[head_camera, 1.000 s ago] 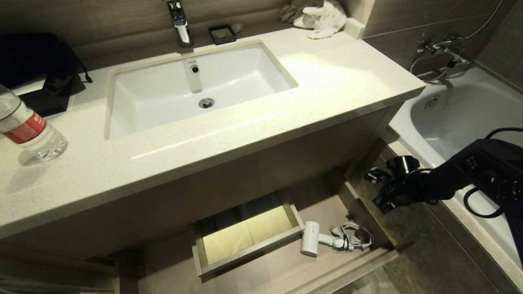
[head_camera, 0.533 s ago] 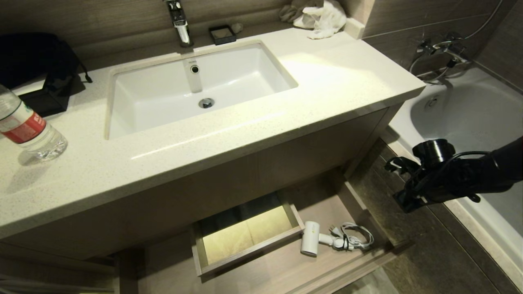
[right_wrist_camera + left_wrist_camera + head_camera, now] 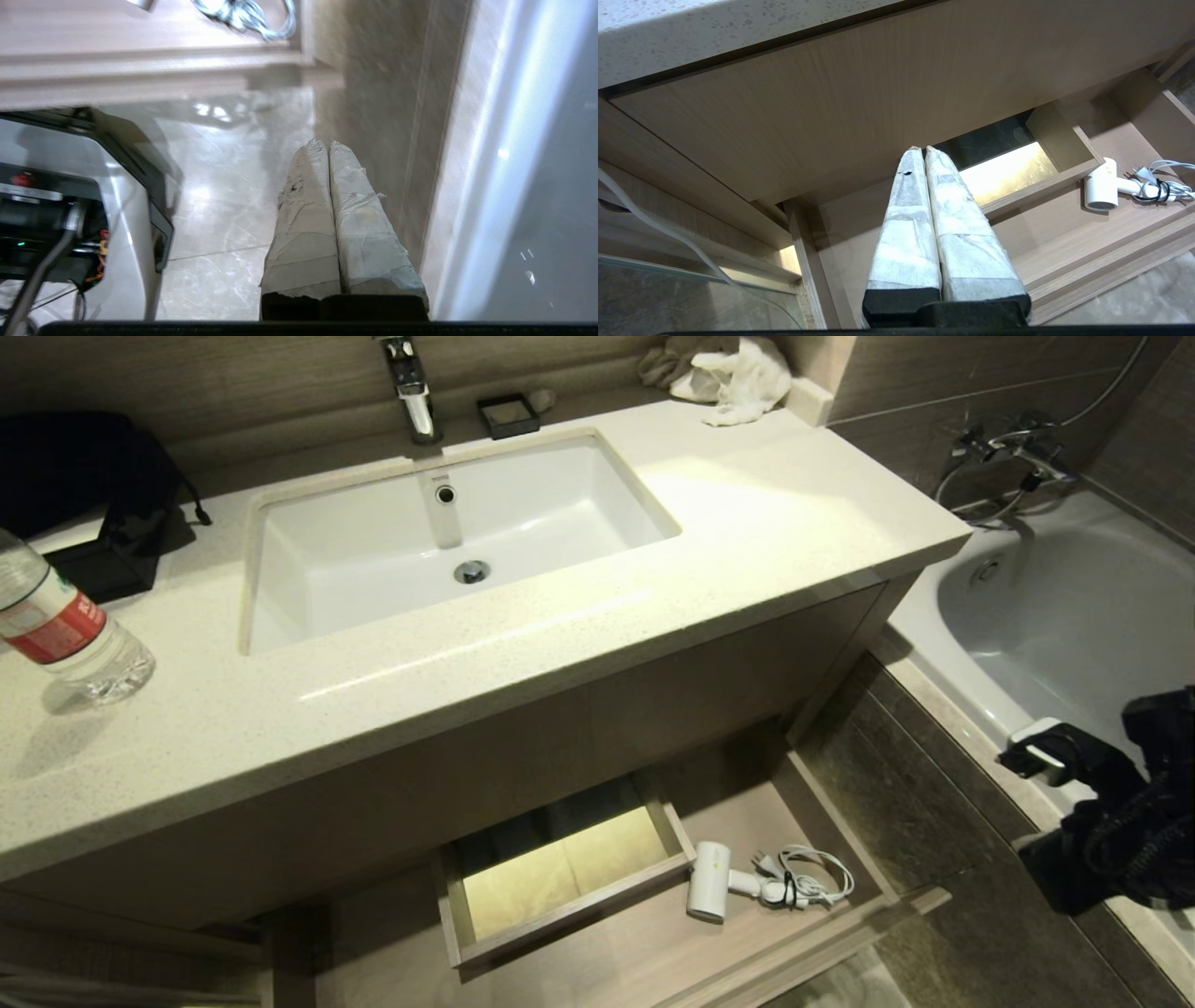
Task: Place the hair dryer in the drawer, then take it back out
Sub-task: Close the drawer
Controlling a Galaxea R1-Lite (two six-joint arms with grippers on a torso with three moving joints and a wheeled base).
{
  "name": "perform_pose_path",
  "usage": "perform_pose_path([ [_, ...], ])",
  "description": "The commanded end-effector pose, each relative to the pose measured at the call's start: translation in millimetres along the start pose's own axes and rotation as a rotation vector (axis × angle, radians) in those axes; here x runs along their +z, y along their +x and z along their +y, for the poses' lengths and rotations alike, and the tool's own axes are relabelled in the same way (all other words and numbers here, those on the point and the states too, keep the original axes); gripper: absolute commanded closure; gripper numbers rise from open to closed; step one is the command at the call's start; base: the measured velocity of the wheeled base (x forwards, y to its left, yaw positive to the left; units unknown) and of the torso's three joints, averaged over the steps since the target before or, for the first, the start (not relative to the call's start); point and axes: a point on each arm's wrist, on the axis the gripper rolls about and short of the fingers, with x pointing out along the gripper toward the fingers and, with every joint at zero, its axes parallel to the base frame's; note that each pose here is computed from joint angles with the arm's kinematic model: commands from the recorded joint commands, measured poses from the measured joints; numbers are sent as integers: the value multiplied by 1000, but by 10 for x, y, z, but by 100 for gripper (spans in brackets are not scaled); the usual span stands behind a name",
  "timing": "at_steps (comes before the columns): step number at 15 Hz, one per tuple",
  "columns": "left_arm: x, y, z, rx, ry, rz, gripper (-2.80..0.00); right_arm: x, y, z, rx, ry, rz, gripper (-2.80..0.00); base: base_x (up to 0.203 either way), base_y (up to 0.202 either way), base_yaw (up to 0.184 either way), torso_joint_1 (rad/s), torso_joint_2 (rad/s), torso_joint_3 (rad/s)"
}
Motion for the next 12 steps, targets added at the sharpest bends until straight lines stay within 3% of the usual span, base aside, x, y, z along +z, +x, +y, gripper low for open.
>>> perform_pose_path([
  [1, 0, 0, 0, 0, 0, 0, 0, -270, -435, 38, -65, 19, -90, 0, 0, 0, 0, 0, 0, 0],
  [4, 0, 0, 0, 0, 0, 0, 0, -583, -658, 98, -115, 60, -130, 0, 0, 0, 0, 0, 0, 0],
  [6, 0, 0, 0, 0, 0, 0, 0, -864, -782, 180, -147, 131, -166, 0, 0, 0, 0, 0, 0, 0],
  [10, 0, 0, 0, 0, 0, 0, 0, -1491, -872, 422, -263, 253, -267, 0, 0, 0, 0, 0, 0, 0],
  [12, 0, 0, 0, 0, 0, 0, 0, -1616, -902, 482, -272, 283, -349, 0, 0, 0, 0, 0, 0, 0],
])
